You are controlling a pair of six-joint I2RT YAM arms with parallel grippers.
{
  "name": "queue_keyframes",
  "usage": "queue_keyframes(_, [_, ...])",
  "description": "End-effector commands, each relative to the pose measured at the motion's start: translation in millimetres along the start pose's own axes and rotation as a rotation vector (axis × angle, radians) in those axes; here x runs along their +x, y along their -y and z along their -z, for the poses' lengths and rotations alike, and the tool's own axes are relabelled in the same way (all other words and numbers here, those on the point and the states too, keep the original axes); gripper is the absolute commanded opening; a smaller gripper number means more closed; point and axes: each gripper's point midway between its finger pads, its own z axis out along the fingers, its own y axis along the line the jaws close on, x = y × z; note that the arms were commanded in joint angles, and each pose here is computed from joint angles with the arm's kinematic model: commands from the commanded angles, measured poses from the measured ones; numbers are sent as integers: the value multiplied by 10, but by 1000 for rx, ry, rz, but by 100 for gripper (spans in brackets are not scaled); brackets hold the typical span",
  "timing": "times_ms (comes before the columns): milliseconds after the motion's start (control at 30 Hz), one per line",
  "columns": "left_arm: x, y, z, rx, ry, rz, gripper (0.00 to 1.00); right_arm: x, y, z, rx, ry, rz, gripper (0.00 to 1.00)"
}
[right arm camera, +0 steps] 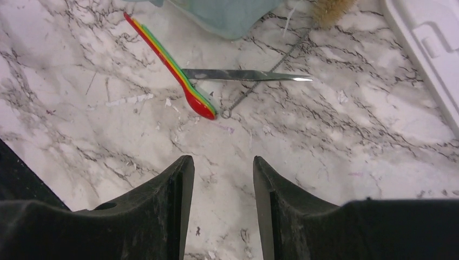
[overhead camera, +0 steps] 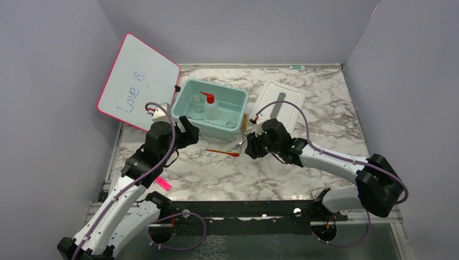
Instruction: Organize the chemistry lab equipment
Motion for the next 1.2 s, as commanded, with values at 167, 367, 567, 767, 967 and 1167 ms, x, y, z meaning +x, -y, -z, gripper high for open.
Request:
queue_keyframes(167, [-78, 123, -23, 48, 24, 11, 83, -59, -225, -535, -166, 101, 0, 48])
queue_keyframes(367, [-29, 111, -44, 41, 6, 23, 83, 64, -217, -778, -188, 91, 22, 47])
queue_keyframes(567, [13, 82, -78, 24, -5, 35, 83, 230, -269, -873, -237, 61, 39, 41])
queue_keyframes(767, [-16, 62, -74, 14, 9, 28, 83, 414, -413, -786, -310, 36, 57, 32])
queue_keyframes(967, [-18, 25, -70, 1, 17, 18, 83, 591, -491, -662, -293, 26, 52, 23])
queue_keyframes(1167, [-40, -2, -56, -7, 29, 0, 83, 759, -573, -558, -243, 20, 54, 16])
